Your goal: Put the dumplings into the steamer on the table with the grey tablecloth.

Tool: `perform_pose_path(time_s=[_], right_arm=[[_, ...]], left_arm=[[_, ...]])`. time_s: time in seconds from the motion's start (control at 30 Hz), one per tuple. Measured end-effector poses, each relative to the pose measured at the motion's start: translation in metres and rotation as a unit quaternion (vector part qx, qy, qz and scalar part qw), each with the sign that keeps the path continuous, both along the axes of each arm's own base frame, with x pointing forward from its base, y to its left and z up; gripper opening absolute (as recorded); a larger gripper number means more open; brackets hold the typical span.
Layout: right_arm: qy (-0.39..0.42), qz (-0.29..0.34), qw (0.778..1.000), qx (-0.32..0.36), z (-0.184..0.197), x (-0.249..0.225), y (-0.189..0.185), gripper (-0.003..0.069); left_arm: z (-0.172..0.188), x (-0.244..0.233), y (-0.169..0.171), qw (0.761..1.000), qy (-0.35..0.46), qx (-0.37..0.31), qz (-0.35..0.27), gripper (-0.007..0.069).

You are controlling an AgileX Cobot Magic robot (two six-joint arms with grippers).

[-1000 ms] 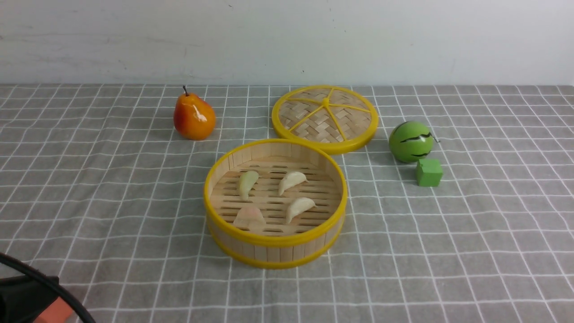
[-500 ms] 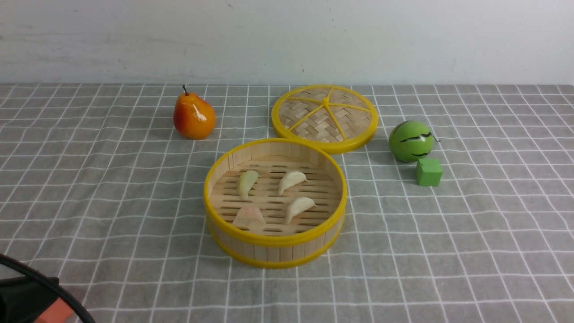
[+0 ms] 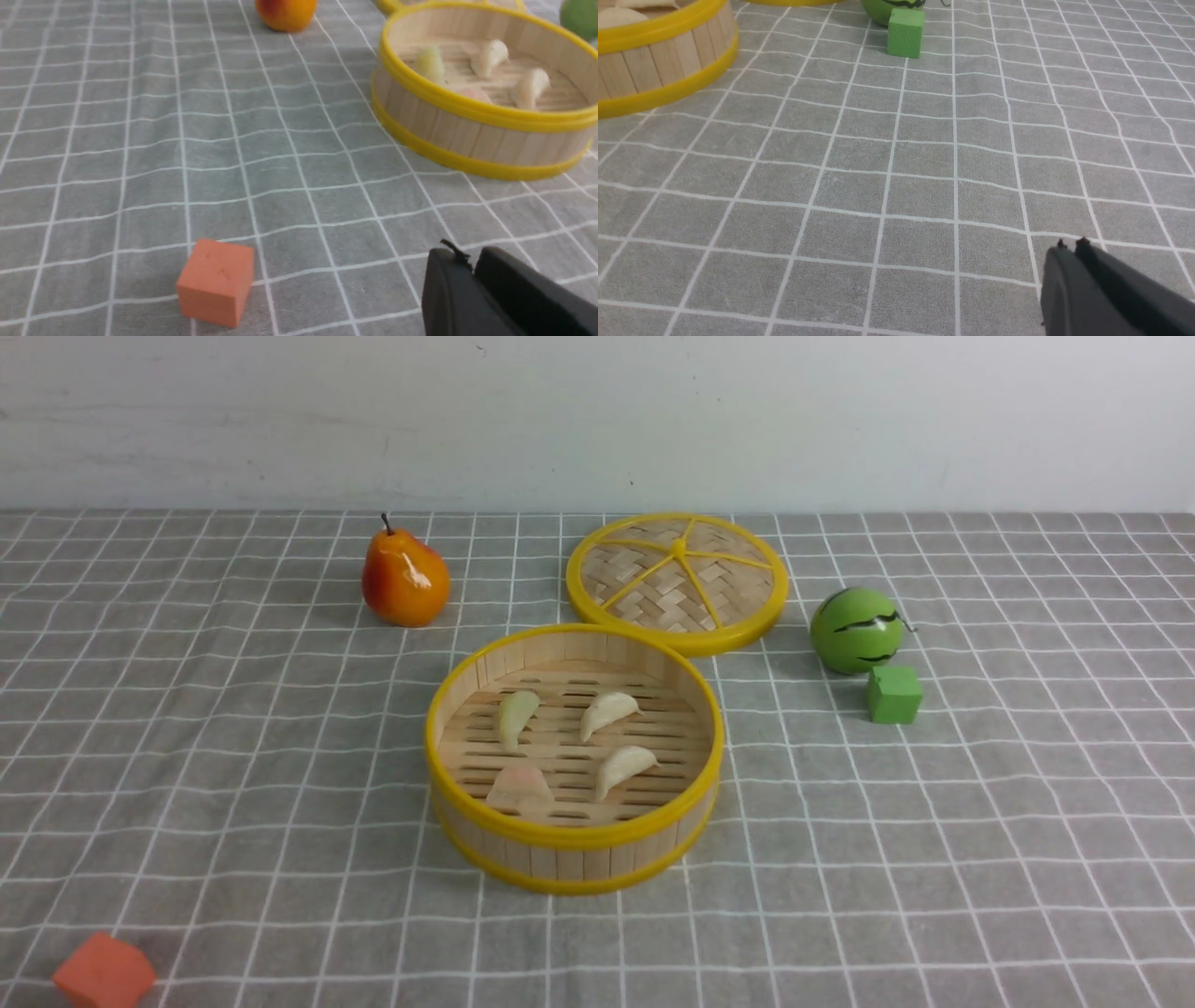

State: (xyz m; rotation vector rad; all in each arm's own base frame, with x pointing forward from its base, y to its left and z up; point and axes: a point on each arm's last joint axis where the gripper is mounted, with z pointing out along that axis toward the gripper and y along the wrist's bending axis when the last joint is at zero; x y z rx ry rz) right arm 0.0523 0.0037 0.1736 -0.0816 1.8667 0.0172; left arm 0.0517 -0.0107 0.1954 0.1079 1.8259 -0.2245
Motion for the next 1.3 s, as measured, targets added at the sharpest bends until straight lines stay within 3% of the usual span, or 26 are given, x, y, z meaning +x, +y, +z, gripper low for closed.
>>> perform_pose_path(time_s=[0.1, 0.23, 0.37, 1.3], right_arm=[[0.000, 0.000, 1.000, 0.001, 0.000, 0.000, 0.000, 0.0027], [0.000, 0.000, 1.000, 0.002, 0.000, 0.000, 0.000, 0.0034], [0.000, 0.000, 1.000, 0.002, 0.000, 0.000, 0.000, 0.0041], [0.000, 0.000, 1.000, 0.002, 0.000, 0.000, 0.000, 0.0080]], left_arm=[[-0.017, 0.002, 0.002, 0.999, -0.004, -0.035, 0.039, -0.0014], [-0.020, 0.002, 0.005, 0.997, 0.008, -0.038, 0.070, -0.0014], [-0.027, 0.000, 0.005, 0.996, 0.041, -0.028, 0.068, -0.0014], [-0.027, 0.000, 0.005, 0.997, 0.041, -0.019, 0.066, -0.0014]])
